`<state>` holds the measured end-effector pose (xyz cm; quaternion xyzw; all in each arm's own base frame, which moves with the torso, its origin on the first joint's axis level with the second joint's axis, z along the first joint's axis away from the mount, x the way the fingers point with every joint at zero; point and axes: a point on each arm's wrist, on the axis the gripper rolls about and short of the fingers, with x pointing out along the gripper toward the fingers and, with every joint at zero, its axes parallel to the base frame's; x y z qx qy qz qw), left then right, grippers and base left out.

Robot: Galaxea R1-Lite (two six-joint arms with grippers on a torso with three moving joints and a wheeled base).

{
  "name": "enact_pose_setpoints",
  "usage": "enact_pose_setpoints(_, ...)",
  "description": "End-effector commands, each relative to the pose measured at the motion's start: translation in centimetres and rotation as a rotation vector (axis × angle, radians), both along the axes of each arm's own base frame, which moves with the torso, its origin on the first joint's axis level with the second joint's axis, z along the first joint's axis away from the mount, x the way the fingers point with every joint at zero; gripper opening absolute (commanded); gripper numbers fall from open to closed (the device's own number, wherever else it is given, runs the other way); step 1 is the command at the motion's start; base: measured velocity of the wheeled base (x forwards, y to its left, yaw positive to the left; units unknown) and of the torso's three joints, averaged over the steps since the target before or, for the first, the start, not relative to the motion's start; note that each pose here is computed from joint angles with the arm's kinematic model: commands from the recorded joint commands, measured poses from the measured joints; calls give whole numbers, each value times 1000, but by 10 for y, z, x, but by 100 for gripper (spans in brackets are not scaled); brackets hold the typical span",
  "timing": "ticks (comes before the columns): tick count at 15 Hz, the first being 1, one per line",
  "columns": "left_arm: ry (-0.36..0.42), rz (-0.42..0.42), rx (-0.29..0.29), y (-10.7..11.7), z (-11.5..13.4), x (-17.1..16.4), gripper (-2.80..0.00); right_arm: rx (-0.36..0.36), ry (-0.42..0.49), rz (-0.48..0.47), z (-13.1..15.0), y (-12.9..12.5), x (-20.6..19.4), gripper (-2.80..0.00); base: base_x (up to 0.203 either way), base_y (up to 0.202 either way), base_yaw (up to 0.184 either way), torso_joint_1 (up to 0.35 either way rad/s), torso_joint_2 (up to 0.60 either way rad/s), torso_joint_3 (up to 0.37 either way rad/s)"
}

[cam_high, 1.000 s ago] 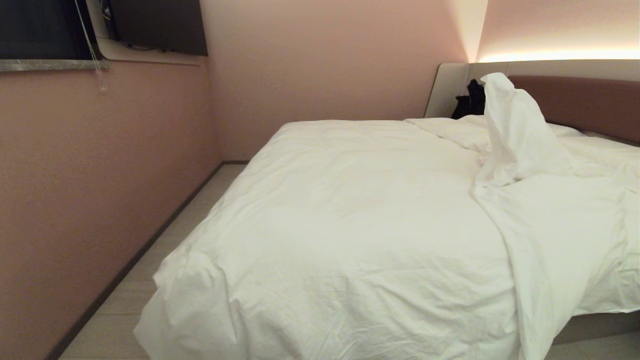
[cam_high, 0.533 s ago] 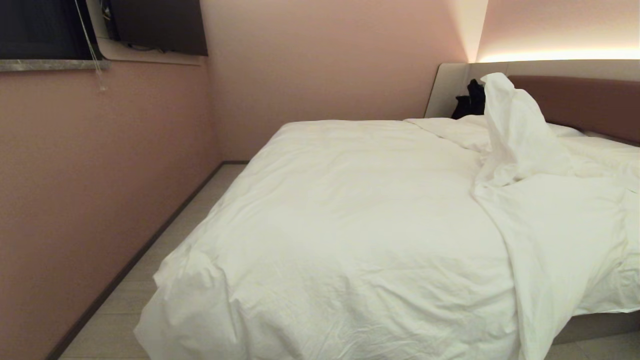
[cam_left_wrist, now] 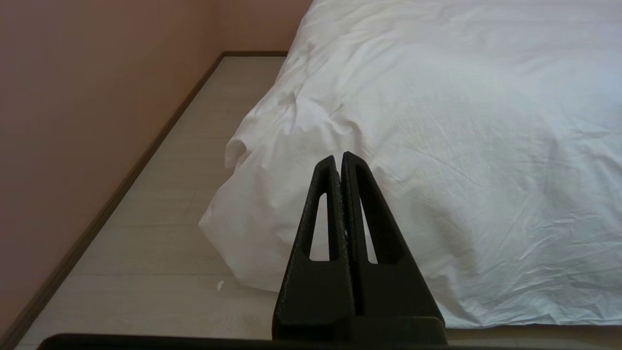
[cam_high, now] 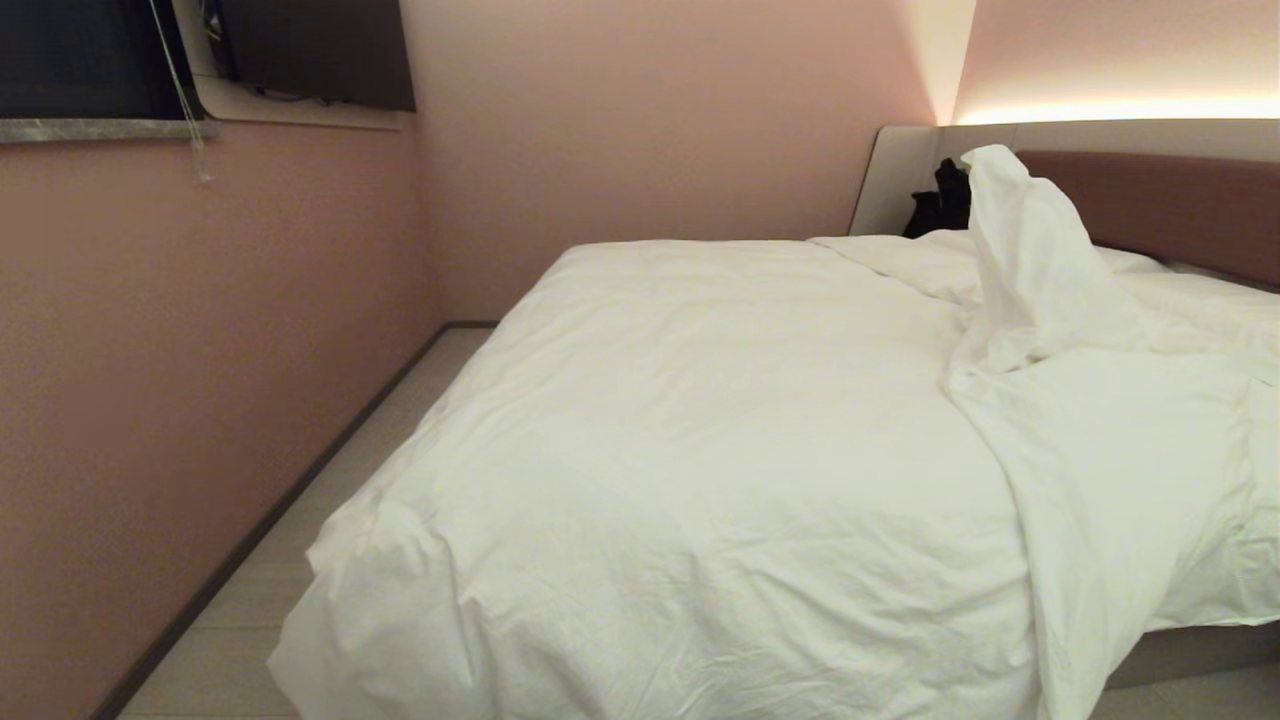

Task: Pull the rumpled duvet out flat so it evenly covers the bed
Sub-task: Hold the folded corner of the quilt

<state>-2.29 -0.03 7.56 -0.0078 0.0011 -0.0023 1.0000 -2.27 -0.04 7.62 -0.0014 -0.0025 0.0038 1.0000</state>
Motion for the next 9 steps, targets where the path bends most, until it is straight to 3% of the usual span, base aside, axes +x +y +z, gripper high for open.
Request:
enact_pose_setpoints(1, -1, -2, 0, 0, 0, 0, -280, 0, 0, 0, 0, 0, 0, -280, 0, 0, 0, 0, 0, 0)
enact_pose_setpoints(4, -1, 0, 0, 0, 0, 0, -280, 0, 0, 0, 0, 0, 0, -280, 1, -36, 3, 2, 1, 0)
enact_pose_setpoints(9, 2, 0, 1, 0, 0, 0, -280, 0, -1, 0, 0, 0, 0, -280, 0, -188, 0, 3, 4, 0)
